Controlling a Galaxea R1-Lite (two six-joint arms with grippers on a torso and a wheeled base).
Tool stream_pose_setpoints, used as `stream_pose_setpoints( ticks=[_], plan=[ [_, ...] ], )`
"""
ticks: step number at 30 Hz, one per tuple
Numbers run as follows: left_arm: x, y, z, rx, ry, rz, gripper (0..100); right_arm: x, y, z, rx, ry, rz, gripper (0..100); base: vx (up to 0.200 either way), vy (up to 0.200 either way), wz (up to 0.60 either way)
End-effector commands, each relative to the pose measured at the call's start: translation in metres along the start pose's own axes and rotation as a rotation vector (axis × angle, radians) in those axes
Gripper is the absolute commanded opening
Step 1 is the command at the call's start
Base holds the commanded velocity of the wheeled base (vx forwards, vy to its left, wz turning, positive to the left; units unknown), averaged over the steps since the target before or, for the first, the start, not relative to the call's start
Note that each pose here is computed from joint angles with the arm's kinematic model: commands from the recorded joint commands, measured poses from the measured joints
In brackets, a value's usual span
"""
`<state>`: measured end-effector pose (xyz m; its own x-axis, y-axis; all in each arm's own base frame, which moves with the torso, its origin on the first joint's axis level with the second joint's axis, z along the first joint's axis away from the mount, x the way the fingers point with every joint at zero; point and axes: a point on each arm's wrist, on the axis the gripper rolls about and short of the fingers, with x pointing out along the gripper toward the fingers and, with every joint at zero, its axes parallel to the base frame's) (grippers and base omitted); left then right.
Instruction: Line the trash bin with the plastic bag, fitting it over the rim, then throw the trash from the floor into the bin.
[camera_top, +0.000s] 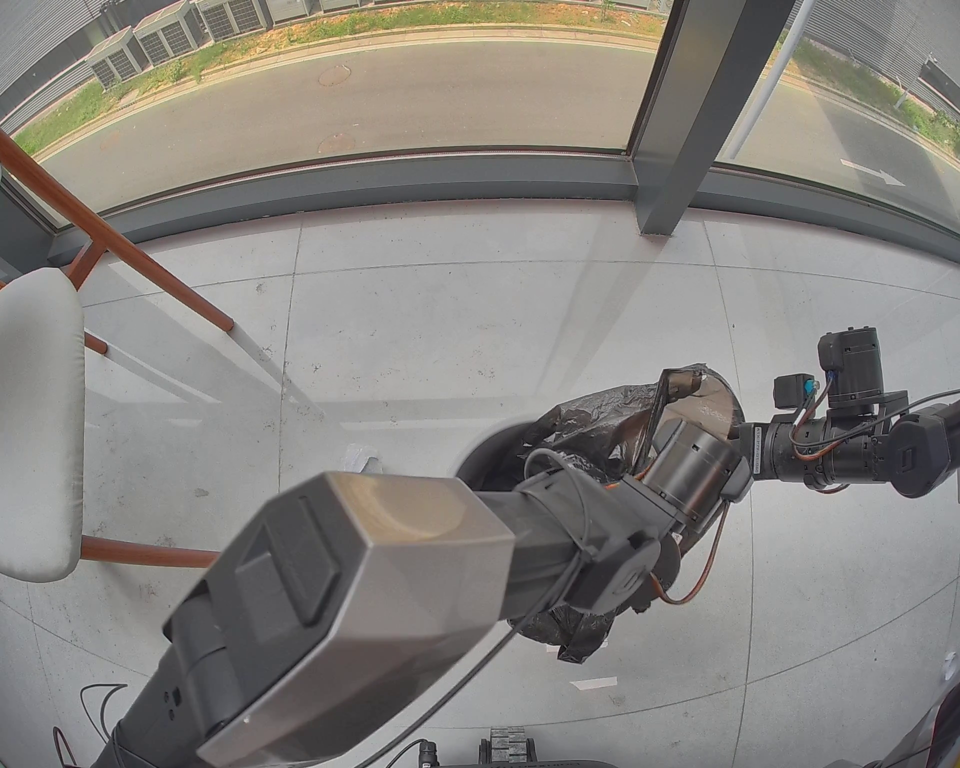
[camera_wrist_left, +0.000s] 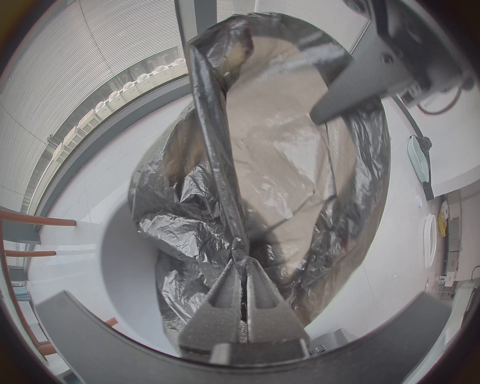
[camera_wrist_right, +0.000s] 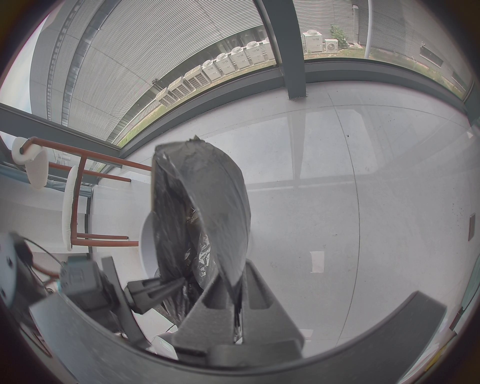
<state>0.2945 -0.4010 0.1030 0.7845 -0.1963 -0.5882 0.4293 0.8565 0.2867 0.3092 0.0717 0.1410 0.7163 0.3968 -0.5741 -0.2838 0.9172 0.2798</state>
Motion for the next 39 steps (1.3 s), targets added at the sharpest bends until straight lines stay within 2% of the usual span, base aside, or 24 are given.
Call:
stream_pose_setpoints(
  ticks=[1,4,7,13,19,25,29,31,32,33,35,37,39],
  plan=[
    [-0.021,0.045,0.026,-0.061,-0.029,0.038,0,-0.006,0.003,0.001,-0.008,-0.012,0.007,0,0.000,0.000,0.00],
    [-0.031,0.073,0.037,-0.098,-0.042,0.066,0,-0.010,0.007,0.001,-0.020,-0.017,0.022,0,0.000,0.000,0.00],
    [-0.043,0.088,0.044,-0.117,-0.050,0.072,0,-0.010,0.015,-0.006,-0.037,0.008,0.064,0,0.000,0.000,0.00],
    [-0.057,0.117,0.054,-0.161,-0.079,0.104,0,-0.004,0.026,-0.019,-0.101,0.057,0.096,0,0.000,0.000,0.00],
    [-0.051,0.141,0.022,-0.140,0.040,0.121,0,0.011,0.029,-0.027,-0.109,0.091,0.110,0,0.000,0.000,0.00],
    [-0.046,0.152,0.003,-0.145,0.079,0.132,0,0.027,0.017,-0.022,-0.096,0.045,0.093,0,0.000,0.000,0.00],
    [-0.041,0.153,0.002,-0.159,0.059,0.129,0,0.036,0.009,-0.023,-0.087,0.049,0.077,0,0.000,0.000,0.00],
    [-0.041,0.153,0.003,-0.162,0.050,0.129,0,0.040,0.005,-0.019,-0.085,0.029,0.072,0,0.000,0.000,0.00],
    [-0.041,0.153,0.005,-0.165,0.044,0.129,0,0.048,-0.002,-0.011,-0.084,-0.021,0.062,0,0.000,0.000,0.00],
    [-0.041,0.153,0.005,-0.165,0.044,0.129,0,0.050,-0.005,-0.007,-0.085,-0.044,0.060,100,0.000,0.000,0.00],
    [-0.041,0.153,0.005,-0.168,0.037,0.130,0,0.058,-0.013,0.009,-0.095,-0.142,0.055,100,0.000,0.000,0.00],
    [-0.041,0.153,0.005,-0.171,0.034,0.129,0,0.056,-0.016,0.016,-0.098,-0.196,0.059,100,0.000,0.000,0.00],
    [-0.041,0.155,0.005,-0.174,0.033,0.132,0,0.044,-0.014,0.020,-0.101,-0.198,0.096,100,0.000,0.000,0.00]
  ],
)
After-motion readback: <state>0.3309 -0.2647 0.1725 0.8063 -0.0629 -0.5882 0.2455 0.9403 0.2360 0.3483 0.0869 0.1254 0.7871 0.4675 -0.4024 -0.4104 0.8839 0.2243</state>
